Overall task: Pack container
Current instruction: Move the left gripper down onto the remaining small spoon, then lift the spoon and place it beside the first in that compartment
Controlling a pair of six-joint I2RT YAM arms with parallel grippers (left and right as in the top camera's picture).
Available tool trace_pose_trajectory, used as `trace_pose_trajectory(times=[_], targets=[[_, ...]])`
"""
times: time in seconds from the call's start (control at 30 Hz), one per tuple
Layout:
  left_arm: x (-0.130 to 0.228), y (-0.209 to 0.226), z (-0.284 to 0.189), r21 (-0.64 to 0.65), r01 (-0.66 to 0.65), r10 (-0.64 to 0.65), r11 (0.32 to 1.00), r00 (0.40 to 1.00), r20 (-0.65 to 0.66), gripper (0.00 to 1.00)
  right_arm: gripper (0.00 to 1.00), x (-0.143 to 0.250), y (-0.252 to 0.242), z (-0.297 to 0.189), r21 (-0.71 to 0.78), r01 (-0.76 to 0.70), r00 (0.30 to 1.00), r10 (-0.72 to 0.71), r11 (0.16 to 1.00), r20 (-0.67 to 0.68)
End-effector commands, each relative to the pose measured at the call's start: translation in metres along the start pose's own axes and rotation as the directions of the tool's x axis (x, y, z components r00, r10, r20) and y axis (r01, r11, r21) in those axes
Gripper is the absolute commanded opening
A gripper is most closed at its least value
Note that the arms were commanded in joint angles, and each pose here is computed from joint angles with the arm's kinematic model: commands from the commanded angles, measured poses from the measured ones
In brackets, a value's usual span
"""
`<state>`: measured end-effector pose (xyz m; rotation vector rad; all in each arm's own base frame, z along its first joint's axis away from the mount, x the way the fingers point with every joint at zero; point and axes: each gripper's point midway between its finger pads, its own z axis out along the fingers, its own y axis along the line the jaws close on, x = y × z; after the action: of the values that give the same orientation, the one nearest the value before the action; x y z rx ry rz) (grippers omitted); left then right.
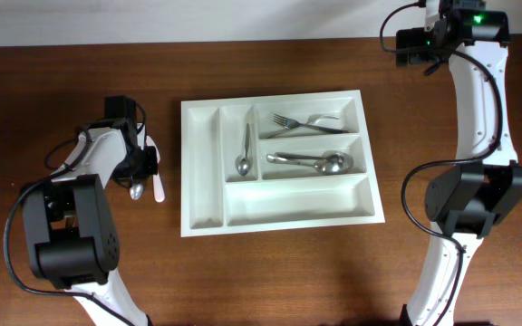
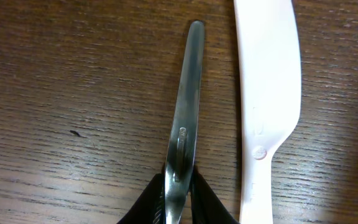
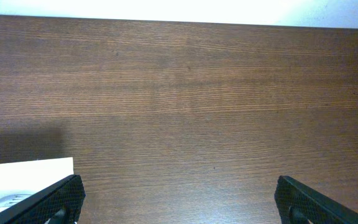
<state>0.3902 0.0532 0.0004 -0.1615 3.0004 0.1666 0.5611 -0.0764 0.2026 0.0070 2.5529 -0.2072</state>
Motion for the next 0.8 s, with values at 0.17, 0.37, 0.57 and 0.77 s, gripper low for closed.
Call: trace_pose_trajectory(times=[0.17,0.37,0.57,0.77], targets=[[0.001,0.005,-0.006,-0.016,-0.002,0.002,1.0,1.0,0.012,0.02,0.99,-0.005,-0.006,-0.007,0.018,-0.018,1.0,0.018,1.0,0.02],[-0.013,0.015,-0.035,-0.052,0.012,-0.007,0.999,0.995,0.098,0.02,0.99,-0.005,-0.006,-0.007,0.018,-0.018,1.0,0.018,1.0,0.02],[-0.034,0.015,-0.088,-0.03,0.027,-0.019,0.999,0.971,0.239,0.02,0.99,-0.005,-0.006,-0.007,0.018,-0.019,1.0,0.018,1.0,0.019],[-0.035,-0.027,-0.146,0.168,-0.006,-0.053,0.986,0.936,0.348,0.02,0.99,-0.005,-0.006,-0.007,0.018,-0.018,1.0,0.018,1.0,0.019]])
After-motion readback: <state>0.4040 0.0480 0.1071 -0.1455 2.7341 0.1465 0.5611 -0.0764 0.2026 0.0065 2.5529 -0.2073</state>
